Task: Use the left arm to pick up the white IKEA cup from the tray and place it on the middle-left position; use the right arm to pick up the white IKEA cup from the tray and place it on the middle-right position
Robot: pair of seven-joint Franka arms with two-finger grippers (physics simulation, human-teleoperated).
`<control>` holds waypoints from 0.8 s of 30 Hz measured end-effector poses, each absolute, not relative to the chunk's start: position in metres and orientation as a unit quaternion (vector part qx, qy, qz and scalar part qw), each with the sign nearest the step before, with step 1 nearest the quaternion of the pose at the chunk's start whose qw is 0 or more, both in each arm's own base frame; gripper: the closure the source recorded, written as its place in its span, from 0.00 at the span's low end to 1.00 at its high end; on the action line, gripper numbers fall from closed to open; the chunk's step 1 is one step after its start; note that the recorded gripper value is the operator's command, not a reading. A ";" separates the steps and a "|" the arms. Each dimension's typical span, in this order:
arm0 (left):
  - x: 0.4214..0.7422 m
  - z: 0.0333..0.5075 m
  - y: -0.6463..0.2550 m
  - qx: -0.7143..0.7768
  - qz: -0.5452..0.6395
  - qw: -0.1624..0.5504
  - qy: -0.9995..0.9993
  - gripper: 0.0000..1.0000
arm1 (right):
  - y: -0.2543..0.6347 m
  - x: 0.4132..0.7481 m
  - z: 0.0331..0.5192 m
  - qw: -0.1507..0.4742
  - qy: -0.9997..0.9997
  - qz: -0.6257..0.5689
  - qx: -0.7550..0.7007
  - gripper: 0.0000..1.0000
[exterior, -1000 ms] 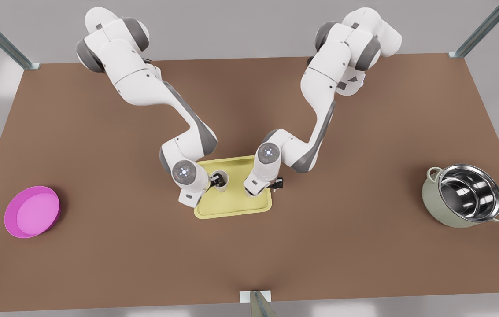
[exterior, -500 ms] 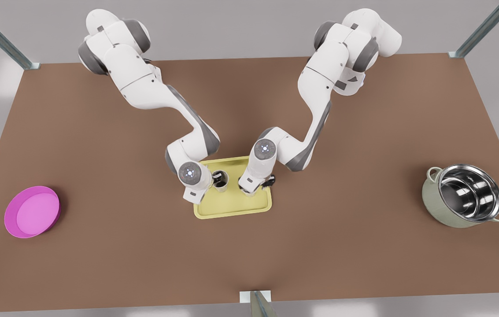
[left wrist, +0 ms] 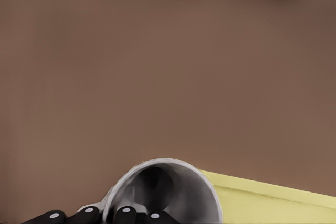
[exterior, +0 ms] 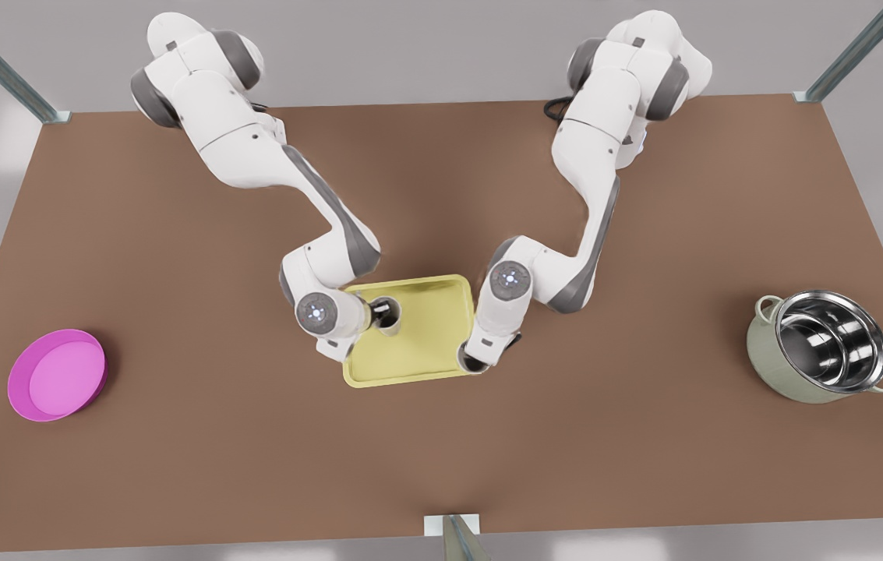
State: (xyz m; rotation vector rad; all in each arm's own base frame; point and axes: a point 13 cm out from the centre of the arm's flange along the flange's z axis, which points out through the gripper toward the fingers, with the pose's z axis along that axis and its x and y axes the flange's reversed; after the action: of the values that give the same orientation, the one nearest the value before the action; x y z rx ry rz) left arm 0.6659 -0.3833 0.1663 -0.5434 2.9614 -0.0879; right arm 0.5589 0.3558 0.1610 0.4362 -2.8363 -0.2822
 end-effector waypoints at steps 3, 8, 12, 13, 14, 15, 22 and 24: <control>0.739 0.209 -0.221 -0.280 -0.031 0.059 0.958 0.80 | 0.312 0.583 0.211 0.120 -0.979 -0.099 0.133 1.00; 0.757 0.163 -0.088 -0.288 0.005 0.041 0.957 0.80 | 0.189 0.609 0.232 0.136 -0.983 -0.068 0.104 1.00; 0.756 0.128 -0.064 -0.233 0.031 0.055 0.970 0.80 | 0.098 0.619 0.218 0.154 -0.983 -0.031 0.093 1.00; 0.749 0.113 -0.059 -0.223 0.034 0.053 0.973 0.80 | 0.072 0.625 0.214 0.155 -0.984 -0.027 0.087 1.00; 0.748 0.108 -0.057 -0.212 0.035 0.060 0.975 0.80 | 0.050 0.630 0.211 0.156 -0.984 -0.026 0.085 1.00; 0.750 0.106 -0.056 -0.200 0.034 0.068 0.977 0.80 | 0.033 0.636 0.210 0.153 -0.984 -0.027 0.086 1.00; 0.771 0.116 -0.066 -0.134 0.021 0.116 0.984 0.00 | -0.042 0.652 0.166 0.163 -0.978 -0.044 0.124 1.00; 0.774 0.117 -0.069 -0.115 0.013 0.122 0.986 0.00 | -0.048 0.657 0.154 0.160 -0.975 -0.047 0.144 1.00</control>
State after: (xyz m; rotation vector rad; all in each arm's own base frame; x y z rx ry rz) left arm 0.7742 -0.0686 0.1173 -0.3345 2.8779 0.0387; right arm 0.6566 -0.0483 0.1542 0.4114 -2.7869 -0.1346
